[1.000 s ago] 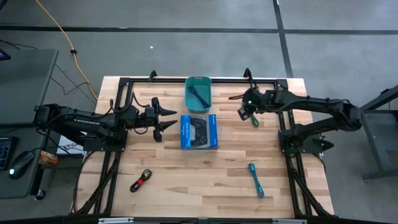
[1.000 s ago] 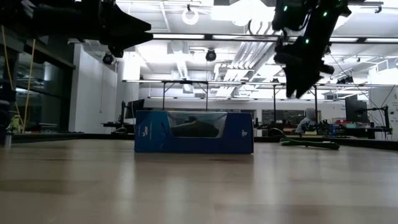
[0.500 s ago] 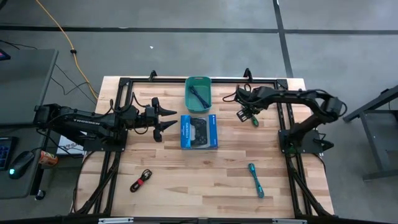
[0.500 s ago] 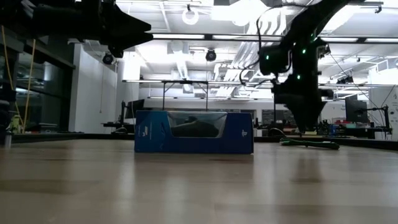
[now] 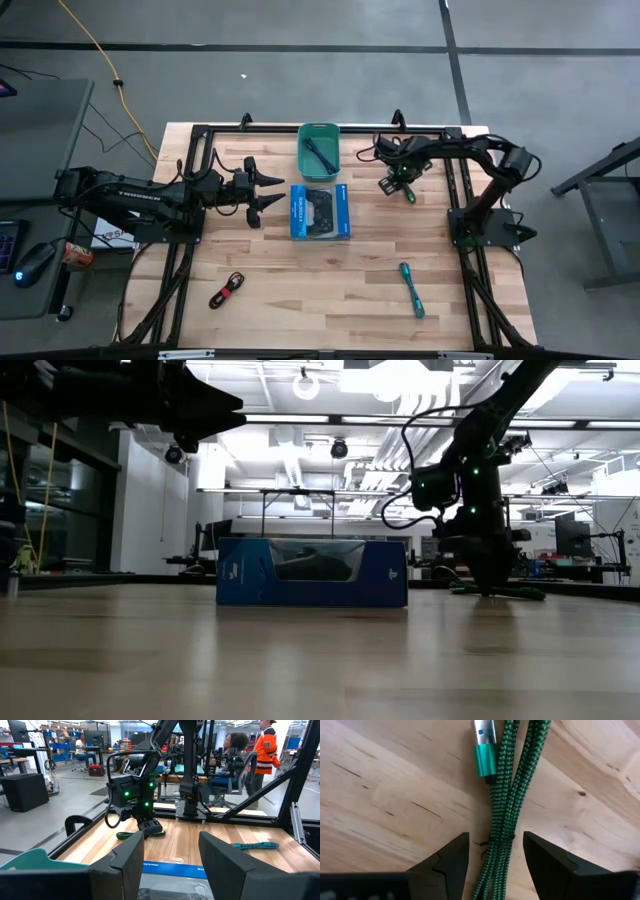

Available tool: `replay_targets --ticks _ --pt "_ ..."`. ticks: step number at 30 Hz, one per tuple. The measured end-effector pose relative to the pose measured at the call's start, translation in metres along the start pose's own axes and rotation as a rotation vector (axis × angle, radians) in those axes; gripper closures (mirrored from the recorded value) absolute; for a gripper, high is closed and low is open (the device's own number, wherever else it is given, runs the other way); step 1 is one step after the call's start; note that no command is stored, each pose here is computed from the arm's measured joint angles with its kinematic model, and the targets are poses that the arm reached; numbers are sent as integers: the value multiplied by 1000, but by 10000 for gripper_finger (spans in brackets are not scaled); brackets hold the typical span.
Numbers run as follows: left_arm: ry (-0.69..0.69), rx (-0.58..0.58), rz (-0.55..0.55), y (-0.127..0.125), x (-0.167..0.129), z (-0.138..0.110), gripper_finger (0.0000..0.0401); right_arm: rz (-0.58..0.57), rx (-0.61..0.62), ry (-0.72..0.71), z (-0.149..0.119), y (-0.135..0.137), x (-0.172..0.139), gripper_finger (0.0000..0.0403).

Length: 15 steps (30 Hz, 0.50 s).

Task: Pick and place USB-C Cables
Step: Put the green charger cable into the light blue bin

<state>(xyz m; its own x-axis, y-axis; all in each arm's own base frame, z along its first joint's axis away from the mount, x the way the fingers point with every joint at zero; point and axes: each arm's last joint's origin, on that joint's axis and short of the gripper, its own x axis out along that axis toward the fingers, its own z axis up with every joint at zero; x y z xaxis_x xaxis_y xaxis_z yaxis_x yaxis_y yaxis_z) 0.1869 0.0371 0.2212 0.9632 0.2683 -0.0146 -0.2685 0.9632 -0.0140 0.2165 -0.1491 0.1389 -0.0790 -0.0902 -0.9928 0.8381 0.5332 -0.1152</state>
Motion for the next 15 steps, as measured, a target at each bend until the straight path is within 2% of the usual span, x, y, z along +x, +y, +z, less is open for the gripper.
replay_targets --ticks 15 --pt "0 0 0 0 0 0 231 22 -19 16 2 -2 3 226"
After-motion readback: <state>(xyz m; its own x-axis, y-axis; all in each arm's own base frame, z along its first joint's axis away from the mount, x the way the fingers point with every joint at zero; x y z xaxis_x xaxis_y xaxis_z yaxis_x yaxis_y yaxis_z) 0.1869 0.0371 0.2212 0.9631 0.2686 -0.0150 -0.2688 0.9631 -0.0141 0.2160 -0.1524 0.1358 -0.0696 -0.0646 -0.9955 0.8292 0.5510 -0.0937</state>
